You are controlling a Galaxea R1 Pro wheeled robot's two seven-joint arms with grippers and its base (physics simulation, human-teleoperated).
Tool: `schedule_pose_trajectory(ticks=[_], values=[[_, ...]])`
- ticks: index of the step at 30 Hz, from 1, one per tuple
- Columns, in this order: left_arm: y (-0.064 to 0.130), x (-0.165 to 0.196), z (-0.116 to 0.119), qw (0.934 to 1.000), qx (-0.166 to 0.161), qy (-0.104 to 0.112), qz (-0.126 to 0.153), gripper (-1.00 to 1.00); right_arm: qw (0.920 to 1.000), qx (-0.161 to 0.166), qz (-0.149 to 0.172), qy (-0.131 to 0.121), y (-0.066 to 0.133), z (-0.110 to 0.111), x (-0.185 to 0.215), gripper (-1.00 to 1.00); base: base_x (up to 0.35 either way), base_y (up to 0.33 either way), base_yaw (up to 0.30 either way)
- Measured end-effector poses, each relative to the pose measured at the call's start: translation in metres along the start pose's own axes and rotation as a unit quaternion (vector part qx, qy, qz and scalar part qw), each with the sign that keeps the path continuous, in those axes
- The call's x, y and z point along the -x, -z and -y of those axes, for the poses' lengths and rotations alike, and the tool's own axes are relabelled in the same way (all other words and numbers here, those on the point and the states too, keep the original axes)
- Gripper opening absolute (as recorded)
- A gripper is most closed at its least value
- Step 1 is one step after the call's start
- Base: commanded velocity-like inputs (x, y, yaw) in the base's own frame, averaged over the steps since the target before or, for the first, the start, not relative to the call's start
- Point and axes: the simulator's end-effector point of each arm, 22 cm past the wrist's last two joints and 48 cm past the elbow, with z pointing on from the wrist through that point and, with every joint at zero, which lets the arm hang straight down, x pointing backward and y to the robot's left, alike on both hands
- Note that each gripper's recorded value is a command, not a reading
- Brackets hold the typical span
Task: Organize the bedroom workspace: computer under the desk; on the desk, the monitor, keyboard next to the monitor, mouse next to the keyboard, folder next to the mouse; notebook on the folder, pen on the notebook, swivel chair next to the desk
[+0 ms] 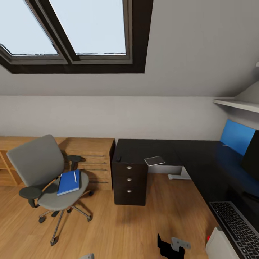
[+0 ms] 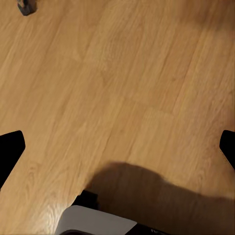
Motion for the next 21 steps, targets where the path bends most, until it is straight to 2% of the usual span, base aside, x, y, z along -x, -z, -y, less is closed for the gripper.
schedule_pose_trajectory(ticks=[21], values=[[0.0000, 0.0001, -0.0001, 1.0000, 0.000, -0.001, 0.000, 1.00, 1.0000, 0.001, 0.000, 0.002, 0.0000, -0.0003, 0.0000, 1.00, 0.336, 0.004, 0.000]])
